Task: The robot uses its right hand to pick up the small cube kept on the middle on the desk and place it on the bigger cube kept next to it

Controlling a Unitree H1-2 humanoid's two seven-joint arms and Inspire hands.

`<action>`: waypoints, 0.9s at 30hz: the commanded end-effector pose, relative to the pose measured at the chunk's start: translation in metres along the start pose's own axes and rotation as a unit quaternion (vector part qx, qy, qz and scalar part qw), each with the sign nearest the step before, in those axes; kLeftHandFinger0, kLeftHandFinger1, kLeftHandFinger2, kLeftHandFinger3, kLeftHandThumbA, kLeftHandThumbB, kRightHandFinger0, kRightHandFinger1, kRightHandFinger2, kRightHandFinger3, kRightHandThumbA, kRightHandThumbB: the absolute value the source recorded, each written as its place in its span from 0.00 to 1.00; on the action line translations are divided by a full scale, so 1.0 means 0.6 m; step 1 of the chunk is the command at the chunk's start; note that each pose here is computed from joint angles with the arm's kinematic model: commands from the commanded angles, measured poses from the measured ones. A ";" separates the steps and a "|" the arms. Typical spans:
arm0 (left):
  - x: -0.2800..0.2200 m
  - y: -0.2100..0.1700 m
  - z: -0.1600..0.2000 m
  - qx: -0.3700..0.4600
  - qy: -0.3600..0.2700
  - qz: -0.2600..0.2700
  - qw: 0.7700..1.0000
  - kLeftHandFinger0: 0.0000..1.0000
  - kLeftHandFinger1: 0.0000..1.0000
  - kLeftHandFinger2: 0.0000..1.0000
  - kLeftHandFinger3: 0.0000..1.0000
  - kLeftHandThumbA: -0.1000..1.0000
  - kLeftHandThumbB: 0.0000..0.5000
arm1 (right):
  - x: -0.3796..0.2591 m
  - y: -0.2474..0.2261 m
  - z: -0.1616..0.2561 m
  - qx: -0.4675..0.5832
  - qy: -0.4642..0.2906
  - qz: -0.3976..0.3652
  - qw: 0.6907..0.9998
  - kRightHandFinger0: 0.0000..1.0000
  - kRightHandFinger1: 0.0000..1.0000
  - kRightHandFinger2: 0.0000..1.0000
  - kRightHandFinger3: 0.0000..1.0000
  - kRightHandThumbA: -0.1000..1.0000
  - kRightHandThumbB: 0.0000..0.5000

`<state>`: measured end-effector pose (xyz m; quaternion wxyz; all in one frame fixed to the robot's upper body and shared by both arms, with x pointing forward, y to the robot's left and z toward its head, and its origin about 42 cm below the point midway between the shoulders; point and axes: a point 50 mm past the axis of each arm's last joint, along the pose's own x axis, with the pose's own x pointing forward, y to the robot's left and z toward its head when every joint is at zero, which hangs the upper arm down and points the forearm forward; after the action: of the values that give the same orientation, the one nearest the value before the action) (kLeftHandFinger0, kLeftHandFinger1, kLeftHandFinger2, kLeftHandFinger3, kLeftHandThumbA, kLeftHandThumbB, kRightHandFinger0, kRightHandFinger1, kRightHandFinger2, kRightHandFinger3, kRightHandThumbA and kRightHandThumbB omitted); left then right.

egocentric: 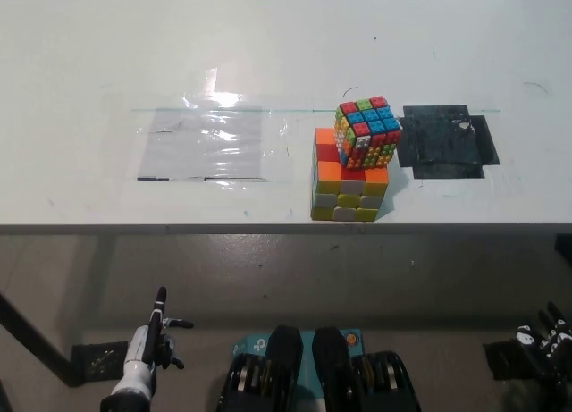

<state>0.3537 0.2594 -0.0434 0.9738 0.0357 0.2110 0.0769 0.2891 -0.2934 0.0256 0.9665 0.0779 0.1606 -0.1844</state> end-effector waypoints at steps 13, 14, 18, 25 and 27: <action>0.017 0.001 0.036 0.011 -0.033 0.000 0.999 0.26 0.00 0.00 0.00 1.00 1.00 | 0.002 0.004 0.016 0.003 -0.017 0.003 1.000 0.70 0.88 0.99 1.00 0.32 0.31; 0.017 0.001 0.035 0.011 -0.033 -0.002 0.999 0.25 0.00 0.00 0.00 1.00 1.00 | 0.002 0.004 0.016 0.001 -0.018 0.005 1.000 0.69 0.88 0.98 1.00 0.31 0.30; 0.017 0.001 0.035 0.007 -0.033 -0.001 0.999 0.24 0.00 0.00 0.00 1.00 1.00 | 0.002 0.004 0.017 0.001 -0.016 0.005 1.000 0.69 0.88 0.98 1.00 0.31 0.32; 0.018 -0.004 0.038 0.011 -0.034 -0.001 0.999 0.22 0.00 0.01 0.00 1.00 1.00 | 0.003 0.007 0.022 -0.002 -0.019 0.008 1.000 0.67 0.87 0.97 1.00 0.30 0.31; 0.018 -0.005 0.038 0.021 -0.035 -0.003 0.999 0.23 0.00 0.00 0.00 1.00 1.00 | 0.002 0.008 0.022 -0.004 -0.018 0.007 1.000 0.67 0.86 0.97 1.00 0.30 0.29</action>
<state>0.3537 0.2581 -0.0436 0.9739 0.0415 0.2114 0.0709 0.2900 -0.2916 0.0265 0.9675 0.0762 0.1603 -0.1803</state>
